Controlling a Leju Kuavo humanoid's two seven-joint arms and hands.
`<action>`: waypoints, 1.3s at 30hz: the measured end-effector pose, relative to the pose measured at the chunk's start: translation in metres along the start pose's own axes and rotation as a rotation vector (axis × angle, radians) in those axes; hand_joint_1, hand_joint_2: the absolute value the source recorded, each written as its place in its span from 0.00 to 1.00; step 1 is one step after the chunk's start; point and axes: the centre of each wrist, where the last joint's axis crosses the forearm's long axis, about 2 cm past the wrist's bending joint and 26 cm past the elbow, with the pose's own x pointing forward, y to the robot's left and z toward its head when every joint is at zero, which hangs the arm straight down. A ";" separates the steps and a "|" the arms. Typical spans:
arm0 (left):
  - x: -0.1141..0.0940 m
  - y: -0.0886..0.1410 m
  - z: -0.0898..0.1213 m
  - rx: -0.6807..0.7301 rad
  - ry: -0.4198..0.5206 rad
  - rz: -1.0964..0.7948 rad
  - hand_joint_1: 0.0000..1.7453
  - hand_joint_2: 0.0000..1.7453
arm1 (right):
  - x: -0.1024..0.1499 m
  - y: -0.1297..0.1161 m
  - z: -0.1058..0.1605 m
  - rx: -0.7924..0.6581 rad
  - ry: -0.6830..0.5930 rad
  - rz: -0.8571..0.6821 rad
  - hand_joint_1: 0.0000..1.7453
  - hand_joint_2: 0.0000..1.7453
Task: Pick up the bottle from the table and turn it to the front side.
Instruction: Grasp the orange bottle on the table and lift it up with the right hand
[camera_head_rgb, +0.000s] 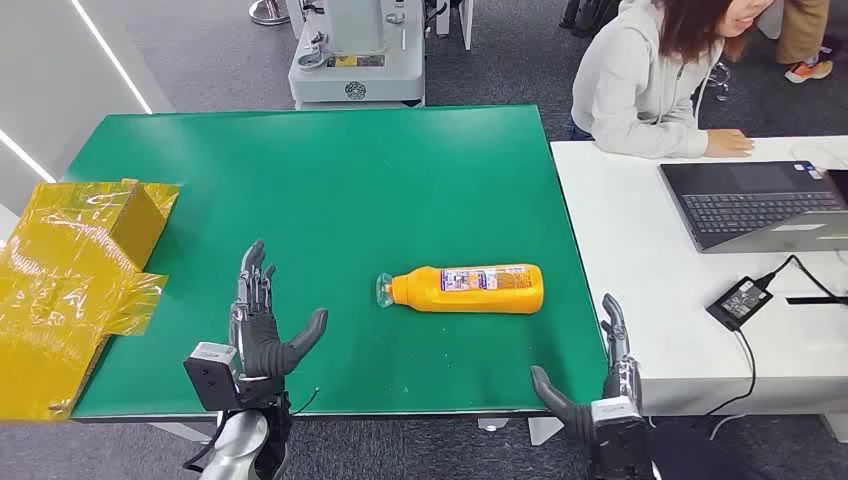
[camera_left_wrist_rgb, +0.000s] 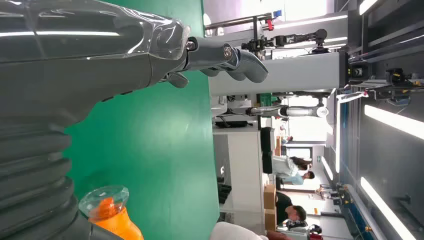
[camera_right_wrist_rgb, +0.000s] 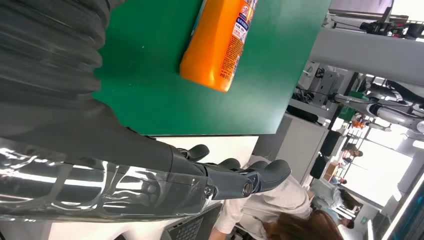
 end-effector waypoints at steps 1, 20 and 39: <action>0.000 0.000 -0.001 -0.002 -0.002 0.002 0.00 1.00 | 0.000 0.000 0.000 0.000 0.001 0.004 0.00 1.00; -0.024 -0.012 -0.030 -0.102 0.048 0.007 0.00 1.00 | -0.063 -0.012 -0.146 0.368 -0.060 0.221 0.00 1.00; -0.033 -0.013 -0.035 -0.133 0.098 -0.014 0.00 1.00 | -0.066 0.045 -0.240 1.056 0.117 0.303 0.00 1.00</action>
